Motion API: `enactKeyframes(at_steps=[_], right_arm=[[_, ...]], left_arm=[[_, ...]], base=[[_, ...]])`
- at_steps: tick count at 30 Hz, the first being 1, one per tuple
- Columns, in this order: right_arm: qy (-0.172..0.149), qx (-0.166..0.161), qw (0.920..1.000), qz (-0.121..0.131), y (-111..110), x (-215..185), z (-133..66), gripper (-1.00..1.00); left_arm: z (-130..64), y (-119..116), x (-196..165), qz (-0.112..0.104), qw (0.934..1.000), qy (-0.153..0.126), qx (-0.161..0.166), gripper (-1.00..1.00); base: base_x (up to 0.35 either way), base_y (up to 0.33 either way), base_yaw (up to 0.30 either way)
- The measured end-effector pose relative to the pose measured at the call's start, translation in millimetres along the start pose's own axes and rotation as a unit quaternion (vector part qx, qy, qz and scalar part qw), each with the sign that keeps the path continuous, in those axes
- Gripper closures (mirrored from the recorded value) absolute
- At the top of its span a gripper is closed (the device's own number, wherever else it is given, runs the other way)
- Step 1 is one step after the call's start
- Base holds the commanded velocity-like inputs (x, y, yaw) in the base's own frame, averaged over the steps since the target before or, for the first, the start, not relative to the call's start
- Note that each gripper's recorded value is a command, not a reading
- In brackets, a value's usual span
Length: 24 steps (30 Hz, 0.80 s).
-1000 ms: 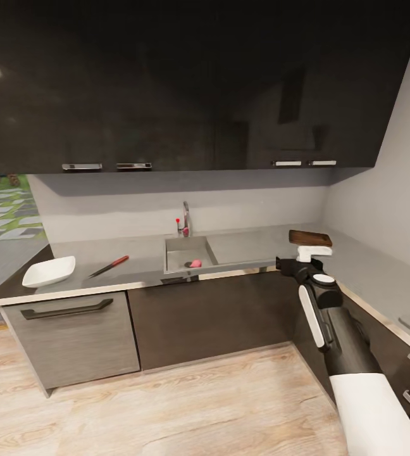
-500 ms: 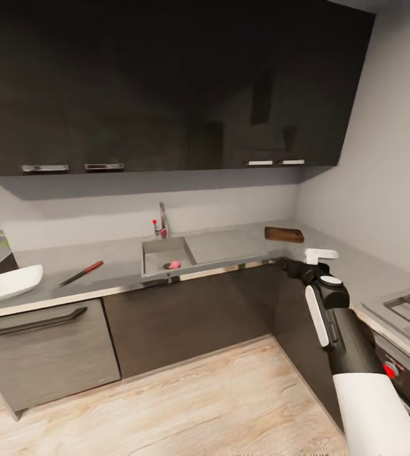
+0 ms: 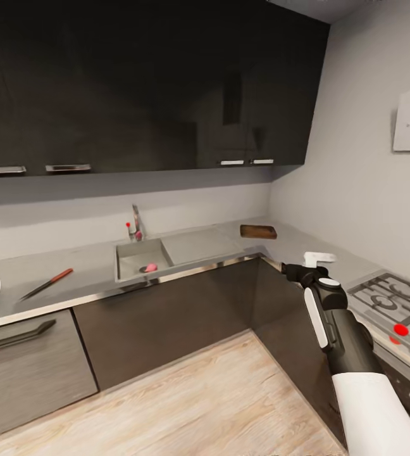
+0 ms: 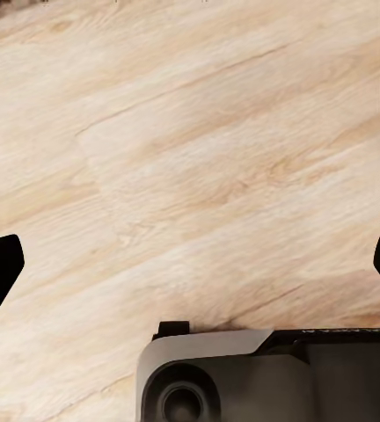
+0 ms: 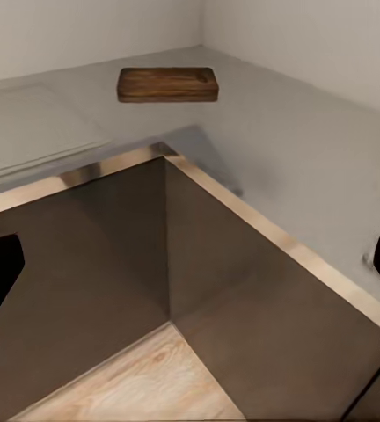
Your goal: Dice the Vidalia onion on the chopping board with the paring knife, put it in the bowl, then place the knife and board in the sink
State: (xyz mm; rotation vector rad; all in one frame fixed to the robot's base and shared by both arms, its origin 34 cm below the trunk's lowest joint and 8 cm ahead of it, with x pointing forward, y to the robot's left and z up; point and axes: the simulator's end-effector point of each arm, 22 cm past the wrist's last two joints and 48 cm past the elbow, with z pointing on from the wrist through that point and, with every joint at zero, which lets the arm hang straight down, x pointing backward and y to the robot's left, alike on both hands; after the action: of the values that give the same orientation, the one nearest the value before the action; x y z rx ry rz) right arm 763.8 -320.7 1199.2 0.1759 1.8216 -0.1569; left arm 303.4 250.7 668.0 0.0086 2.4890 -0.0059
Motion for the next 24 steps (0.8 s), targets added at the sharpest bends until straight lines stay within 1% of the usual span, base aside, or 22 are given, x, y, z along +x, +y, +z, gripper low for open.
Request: enactKeyframes(at_steps=[4,11,17,24], right_arm=[[0.001,0.000,1.0000,0.000,0.1,0.6,-0.1,-1.00],[0.001,0.000,1.0000,-0.001,-0.5,0.6,-0.2,-1.00],[0.007,0.000,1.0000,-0.002,-0.1,6.1,1.9,-1.00],[0.013,0.001,0.9999,-0.003,-0.4,11.0,3.4,-1.00]], left_arm=[[-0.2,0.0,0.0,0.000,1.0000,0.000,0.000,-1.00],[-0.3,0.1,0.0,0.000,1.0000,0.000,0.000,-1.00],[-0.3,0.5,0.1,0.001,1.0000,0.000,-0.001,-1.00],[-0.3,0.5,0.1,0.001,1.0000,0.000,-0.001,-1.00]], base=[[0.191,0.000,-0.223],[0.321,0.000,-0.208],[0.344,-0.013,-0.033],[0.345,-0.108,-0.001]])
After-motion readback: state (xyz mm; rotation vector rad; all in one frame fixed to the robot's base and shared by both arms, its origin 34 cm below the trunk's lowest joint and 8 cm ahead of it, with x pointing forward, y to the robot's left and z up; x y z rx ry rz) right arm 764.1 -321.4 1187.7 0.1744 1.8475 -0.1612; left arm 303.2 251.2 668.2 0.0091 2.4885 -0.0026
